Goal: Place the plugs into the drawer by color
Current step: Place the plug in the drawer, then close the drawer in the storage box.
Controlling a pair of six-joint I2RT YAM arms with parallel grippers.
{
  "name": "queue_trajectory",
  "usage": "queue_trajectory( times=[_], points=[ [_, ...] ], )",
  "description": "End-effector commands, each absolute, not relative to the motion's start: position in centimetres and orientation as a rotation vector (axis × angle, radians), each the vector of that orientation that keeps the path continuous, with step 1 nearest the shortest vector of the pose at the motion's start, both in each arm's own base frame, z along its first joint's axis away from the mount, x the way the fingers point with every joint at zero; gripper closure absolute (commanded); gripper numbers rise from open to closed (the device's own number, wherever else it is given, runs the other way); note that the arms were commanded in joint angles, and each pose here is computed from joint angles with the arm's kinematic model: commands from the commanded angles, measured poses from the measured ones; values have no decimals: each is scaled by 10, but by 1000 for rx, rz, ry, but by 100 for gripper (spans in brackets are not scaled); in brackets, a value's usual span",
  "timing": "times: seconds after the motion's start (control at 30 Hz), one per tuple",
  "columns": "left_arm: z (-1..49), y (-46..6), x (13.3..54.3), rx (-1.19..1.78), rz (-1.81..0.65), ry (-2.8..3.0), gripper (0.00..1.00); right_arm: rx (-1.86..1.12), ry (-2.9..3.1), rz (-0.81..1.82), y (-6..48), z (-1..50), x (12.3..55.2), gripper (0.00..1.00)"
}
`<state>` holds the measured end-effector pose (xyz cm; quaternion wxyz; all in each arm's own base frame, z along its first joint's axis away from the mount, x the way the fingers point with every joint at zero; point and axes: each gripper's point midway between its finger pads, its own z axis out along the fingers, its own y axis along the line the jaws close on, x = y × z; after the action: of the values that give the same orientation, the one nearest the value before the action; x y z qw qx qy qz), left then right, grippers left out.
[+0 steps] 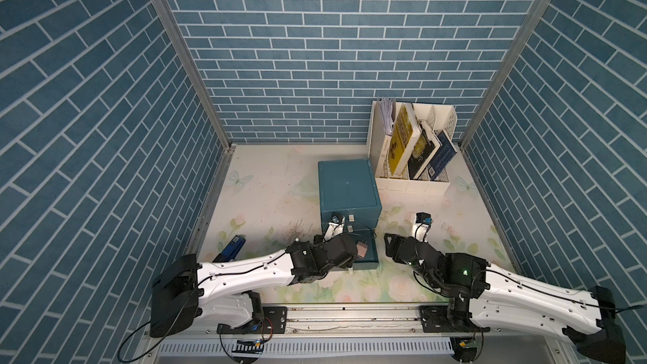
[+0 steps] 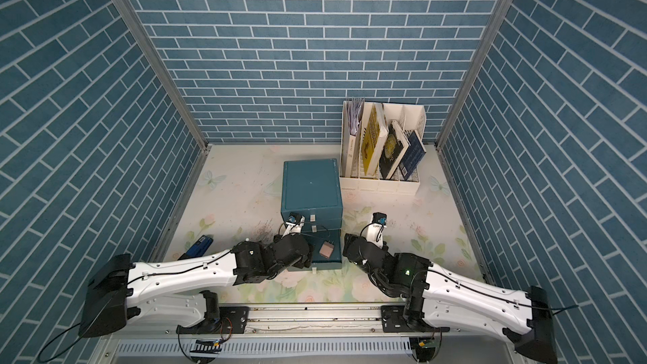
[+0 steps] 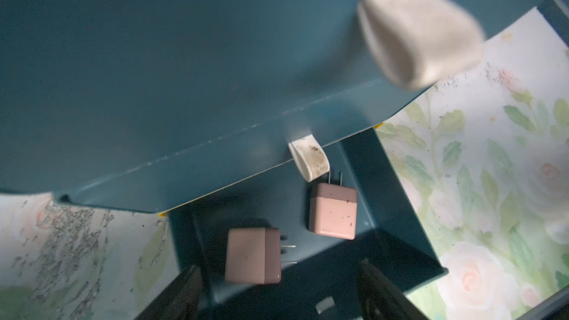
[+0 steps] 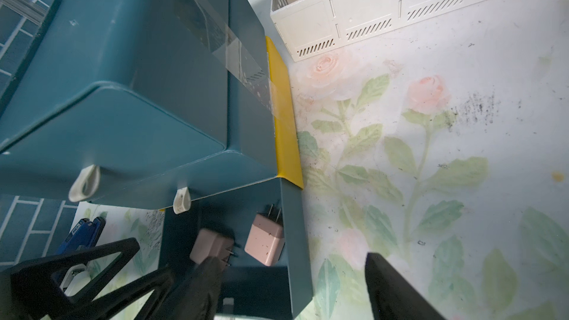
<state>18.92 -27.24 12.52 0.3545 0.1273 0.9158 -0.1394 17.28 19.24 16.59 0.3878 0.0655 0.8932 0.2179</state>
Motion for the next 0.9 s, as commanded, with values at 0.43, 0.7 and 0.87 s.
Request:
queue_trajectory(
  times=[0.43, 0.7, 0.87],
  points=[
    [328, -248, 235, 187, -587, 1995, 7, -184, 2210, 613, 260, 184, 153, 22],
    [358, -225, 281, 164, -925, 1893, 0, -300, 2166, 655, 296, 184, 125, 21],
    [343, -230, 292, 246, -1083, 1929, 5, -337, 2167, 679, 310, 176, 116, 21]
  ],
)
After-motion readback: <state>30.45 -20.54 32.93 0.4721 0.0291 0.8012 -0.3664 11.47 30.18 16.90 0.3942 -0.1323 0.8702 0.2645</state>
